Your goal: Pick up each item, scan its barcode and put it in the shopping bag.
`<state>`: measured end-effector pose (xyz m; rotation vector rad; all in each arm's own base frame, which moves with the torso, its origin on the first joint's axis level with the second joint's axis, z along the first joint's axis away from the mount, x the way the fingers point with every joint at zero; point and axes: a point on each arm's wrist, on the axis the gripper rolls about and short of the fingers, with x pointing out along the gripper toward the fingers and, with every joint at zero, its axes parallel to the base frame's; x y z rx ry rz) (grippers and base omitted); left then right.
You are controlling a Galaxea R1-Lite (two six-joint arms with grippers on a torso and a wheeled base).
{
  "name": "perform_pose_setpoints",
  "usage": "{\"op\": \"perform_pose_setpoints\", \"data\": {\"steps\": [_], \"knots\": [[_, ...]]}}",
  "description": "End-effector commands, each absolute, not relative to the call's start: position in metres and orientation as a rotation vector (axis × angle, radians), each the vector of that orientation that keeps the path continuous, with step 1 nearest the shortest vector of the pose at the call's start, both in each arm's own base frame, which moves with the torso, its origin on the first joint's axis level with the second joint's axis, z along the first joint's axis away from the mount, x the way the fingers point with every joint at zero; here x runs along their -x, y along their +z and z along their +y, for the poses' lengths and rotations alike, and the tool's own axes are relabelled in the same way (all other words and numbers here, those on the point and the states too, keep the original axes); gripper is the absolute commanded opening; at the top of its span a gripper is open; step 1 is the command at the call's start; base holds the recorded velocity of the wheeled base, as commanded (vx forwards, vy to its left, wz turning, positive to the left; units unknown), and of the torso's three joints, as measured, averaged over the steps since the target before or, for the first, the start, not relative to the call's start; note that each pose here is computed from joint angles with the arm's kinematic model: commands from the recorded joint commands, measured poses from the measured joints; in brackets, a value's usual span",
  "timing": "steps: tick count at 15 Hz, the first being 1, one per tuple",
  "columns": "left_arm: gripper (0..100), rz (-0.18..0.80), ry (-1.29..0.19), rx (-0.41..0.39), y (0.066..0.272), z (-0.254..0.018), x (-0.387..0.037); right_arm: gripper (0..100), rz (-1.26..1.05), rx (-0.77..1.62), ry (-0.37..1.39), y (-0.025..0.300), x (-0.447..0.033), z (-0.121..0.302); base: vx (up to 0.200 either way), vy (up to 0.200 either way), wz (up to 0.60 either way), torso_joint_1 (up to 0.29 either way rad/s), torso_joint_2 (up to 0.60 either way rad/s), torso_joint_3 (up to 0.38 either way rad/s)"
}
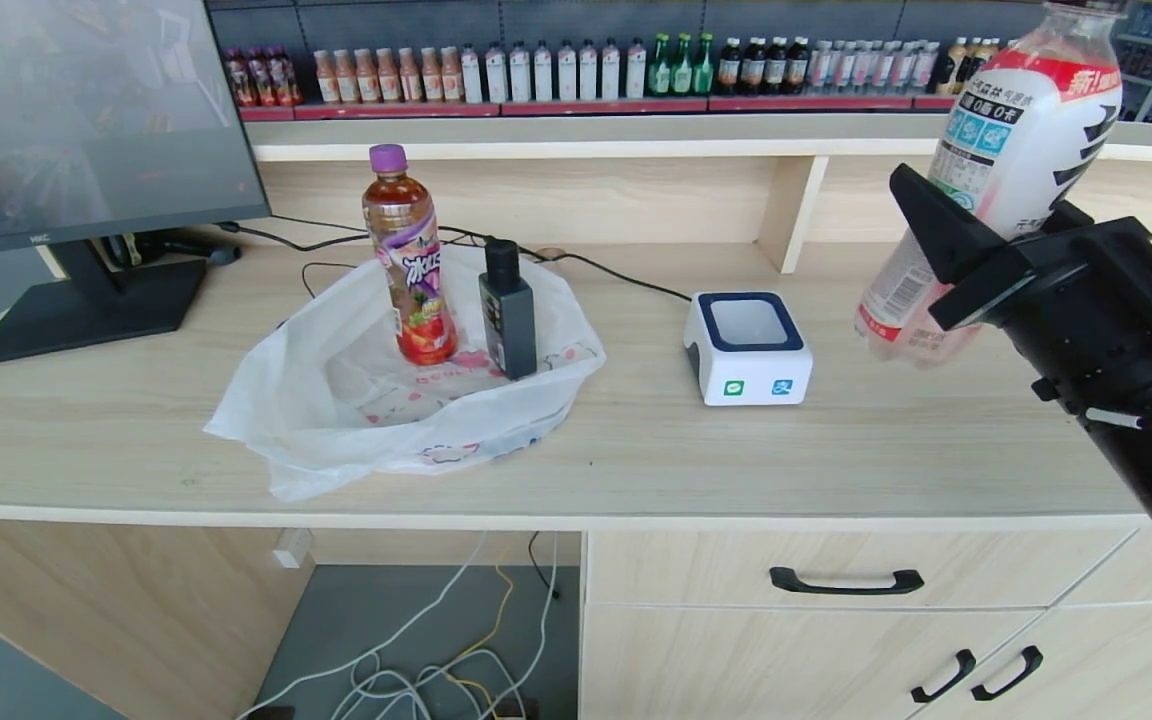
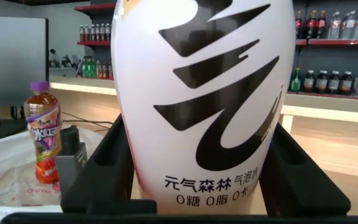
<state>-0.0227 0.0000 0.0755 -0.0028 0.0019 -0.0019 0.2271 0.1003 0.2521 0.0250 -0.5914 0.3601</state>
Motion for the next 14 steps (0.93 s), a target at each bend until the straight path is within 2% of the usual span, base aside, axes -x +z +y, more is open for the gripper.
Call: {"op": "perform_pose_setpoints", "data": {"steps": [1,3,9,14], "knots": [[100,0.002,-0.003,0.003,0.076,0.0,0.023,0,-0.572,-0.027,0.375,0.247,-0.223,0.104,0.0,0.0,0.0,0.0,0.0,0.0],[100,0.002,-0.002,0.003,0.076,0.0,0.023,0,-0.531,-0.037,0.384,0.238,-0.218,0.11,0.0,0.0,0.0,0.0,0.0,0.0],[100,0.002,-0.003,0.006,0.076,0.0,0.023,0,-0.514,-0.089,0.388,0.236,-0.225,0.111,0.0,0.0,0.0,0.0,0.0,0.0],[100,0.002,-0.002,0.005,0.076,0.0,0.023,0,-0.51,-0.093,0.39,0.235,-0.232,0.114,0.0,0.2,0.0,0.005,0.0,0.003]]}}
